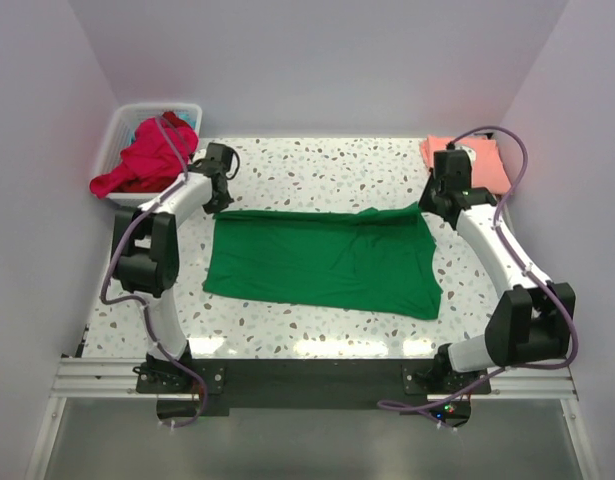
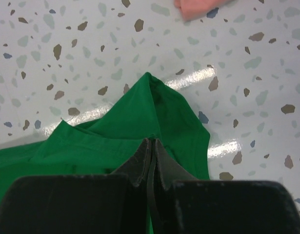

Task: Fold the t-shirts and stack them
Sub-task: Fold the tshirt

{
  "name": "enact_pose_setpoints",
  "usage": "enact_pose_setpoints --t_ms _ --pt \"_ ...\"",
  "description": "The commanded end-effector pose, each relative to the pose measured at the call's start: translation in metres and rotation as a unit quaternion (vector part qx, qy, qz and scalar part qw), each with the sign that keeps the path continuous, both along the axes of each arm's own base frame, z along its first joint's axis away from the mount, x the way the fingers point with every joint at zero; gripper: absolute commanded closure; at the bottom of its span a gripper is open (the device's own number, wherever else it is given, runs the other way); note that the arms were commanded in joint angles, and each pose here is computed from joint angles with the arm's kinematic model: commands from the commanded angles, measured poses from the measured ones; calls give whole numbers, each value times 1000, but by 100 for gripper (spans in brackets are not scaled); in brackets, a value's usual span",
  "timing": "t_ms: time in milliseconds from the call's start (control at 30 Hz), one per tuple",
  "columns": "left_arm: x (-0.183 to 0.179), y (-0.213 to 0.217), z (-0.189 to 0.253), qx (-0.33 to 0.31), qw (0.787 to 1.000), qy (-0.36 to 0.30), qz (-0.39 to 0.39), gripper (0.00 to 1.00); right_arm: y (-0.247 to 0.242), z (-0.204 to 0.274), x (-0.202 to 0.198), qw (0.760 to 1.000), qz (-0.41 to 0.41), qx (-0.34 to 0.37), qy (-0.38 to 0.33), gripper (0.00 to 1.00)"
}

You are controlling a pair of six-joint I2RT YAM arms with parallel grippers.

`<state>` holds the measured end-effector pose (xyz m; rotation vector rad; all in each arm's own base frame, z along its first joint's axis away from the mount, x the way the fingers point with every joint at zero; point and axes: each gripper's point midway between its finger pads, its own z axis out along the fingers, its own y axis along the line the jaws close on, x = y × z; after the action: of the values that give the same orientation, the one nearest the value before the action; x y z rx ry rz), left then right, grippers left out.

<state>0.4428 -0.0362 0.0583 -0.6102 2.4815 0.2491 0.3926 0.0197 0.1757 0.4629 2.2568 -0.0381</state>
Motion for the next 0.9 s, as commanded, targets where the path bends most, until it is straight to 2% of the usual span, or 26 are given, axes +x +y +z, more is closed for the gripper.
enact_pose_setpoints --t_ms 0,367,867 --pt "-2 8 29 -4 999 -41 16 100 -5 10 -22 1000 -17 8 -13 100" --pt "-29 7 25 -15 999 -30 7 100 -8 -4 -60 1000 -21 12 10 100" --pt "-62 7 13 -28 1000 -9 10 100 -16 -26 -92 998 -31 2 46 100"
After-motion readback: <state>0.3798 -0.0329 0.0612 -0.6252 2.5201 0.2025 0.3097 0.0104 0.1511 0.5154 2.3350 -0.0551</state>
